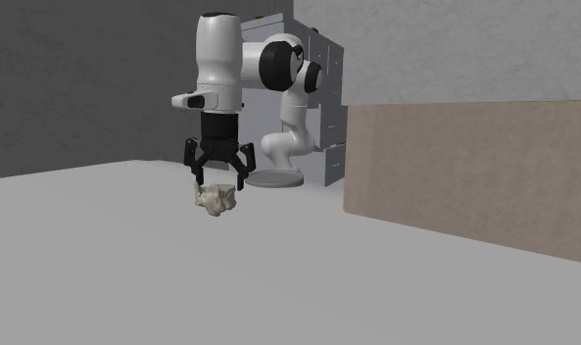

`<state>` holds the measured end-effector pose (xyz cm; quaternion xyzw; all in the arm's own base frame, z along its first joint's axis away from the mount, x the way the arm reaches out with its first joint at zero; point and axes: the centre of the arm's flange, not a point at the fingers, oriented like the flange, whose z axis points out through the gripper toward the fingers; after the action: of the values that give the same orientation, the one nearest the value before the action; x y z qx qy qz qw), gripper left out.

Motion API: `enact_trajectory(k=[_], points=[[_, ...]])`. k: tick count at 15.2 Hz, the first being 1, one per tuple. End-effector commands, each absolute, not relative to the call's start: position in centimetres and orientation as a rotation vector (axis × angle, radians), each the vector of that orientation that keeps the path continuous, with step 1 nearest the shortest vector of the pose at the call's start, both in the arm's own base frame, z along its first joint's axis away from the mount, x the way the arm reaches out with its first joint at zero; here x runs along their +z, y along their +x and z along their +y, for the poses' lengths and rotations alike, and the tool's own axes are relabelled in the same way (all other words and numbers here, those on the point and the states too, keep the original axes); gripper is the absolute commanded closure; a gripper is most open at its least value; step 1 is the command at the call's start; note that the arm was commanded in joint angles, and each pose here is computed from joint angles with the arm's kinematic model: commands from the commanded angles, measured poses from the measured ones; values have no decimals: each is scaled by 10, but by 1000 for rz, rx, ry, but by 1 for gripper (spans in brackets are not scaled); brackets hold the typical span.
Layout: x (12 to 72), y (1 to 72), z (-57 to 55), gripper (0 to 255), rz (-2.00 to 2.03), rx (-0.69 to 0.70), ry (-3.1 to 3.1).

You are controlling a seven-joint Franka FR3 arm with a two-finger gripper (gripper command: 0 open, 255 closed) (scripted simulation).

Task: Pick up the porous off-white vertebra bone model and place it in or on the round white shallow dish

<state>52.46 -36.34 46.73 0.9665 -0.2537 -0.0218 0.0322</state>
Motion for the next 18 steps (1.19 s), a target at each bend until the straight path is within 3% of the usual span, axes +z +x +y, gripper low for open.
enact_trajectory(k=[1,6,7,18], points=[[465,524,-364,0,-781,-67,2975],[465,524,-364,0,-781,-67,2975],[465,524,-364,255,-781,-67,2975],[476,524,-364,255,-781,-67,2975]])
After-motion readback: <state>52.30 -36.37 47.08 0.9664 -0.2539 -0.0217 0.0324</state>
